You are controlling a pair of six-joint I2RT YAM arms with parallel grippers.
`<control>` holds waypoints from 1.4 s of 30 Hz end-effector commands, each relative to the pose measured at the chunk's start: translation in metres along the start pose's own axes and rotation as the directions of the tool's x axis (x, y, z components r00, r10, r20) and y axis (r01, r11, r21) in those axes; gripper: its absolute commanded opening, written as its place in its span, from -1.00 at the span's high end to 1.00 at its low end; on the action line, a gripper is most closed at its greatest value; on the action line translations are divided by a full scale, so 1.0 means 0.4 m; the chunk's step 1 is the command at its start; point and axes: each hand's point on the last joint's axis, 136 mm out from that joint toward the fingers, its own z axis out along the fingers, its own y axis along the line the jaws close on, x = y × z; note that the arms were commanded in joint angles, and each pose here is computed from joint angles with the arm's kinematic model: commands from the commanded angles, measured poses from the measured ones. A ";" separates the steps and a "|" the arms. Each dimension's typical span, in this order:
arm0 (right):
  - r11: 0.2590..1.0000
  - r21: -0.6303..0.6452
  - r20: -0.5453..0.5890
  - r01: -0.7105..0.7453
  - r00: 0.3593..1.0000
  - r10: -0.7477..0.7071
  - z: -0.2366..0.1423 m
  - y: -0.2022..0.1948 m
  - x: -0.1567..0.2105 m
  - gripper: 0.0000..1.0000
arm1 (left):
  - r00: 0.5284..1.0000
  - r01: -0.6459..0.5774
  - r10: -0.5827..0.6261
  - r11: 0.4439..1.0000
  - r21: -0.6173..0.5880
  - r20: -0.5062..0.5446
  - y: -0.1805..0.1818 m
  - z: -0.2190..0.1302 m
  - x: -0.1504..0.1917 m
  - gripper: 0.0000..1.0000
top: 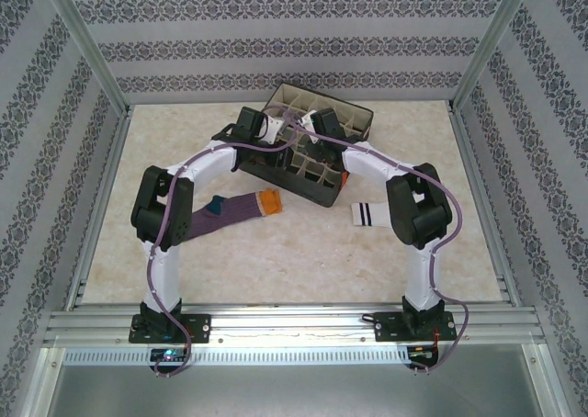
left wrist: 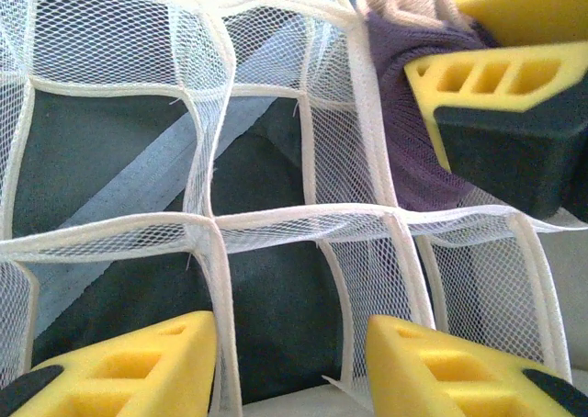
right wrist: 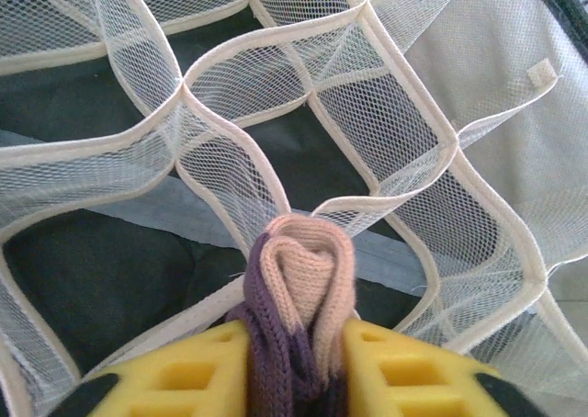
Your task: Roll the socks
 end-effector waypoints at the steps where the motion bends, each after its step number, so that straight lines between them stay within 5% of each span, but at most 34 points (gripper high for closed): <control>1: 0.999 -0.014 -0.016 0.038 0.999 -0.038 0.006 0.024 0.010 0.18 | 1.000 0.026 -0.026 1.000 -0.005 0.013 0.010 -0.016 -0.008 0.06; 5: 0.998 -0.054 0.023 -0.018 1.000 0.020 -0.031 0.029 -0.011 -0.15 | 0.999 0.028 -0.028 1.000 -0.008 0.019 0.015 -0.019 -0.013 0.06; 22: 0.888 -0.218 0.000 -0.405 0.910 0.415 -0.168 0.010 -0.100 -0.21 | 1.000 0.014 -0.014 1.000 -0.004 0.028 0.010 -0.034 -0.020 0.05; 31: 0.764 -0.328 -0.128 -0.555 0.828 0.546 -0.117 0.026 -0.033 0.51 | 0.999 -0.010 0.010 1.000 0.003 0.044 -0.001 -0.057 -0.037 0.04; 42: 0.721 -0.198 -0.329 -0.664 0.738 0.589 0.043 -0.001 0.104 0.57 | 0.999 -0.015 0.016 0.999 -0.037 0.033 0.017 -0.102 -0.018 0.03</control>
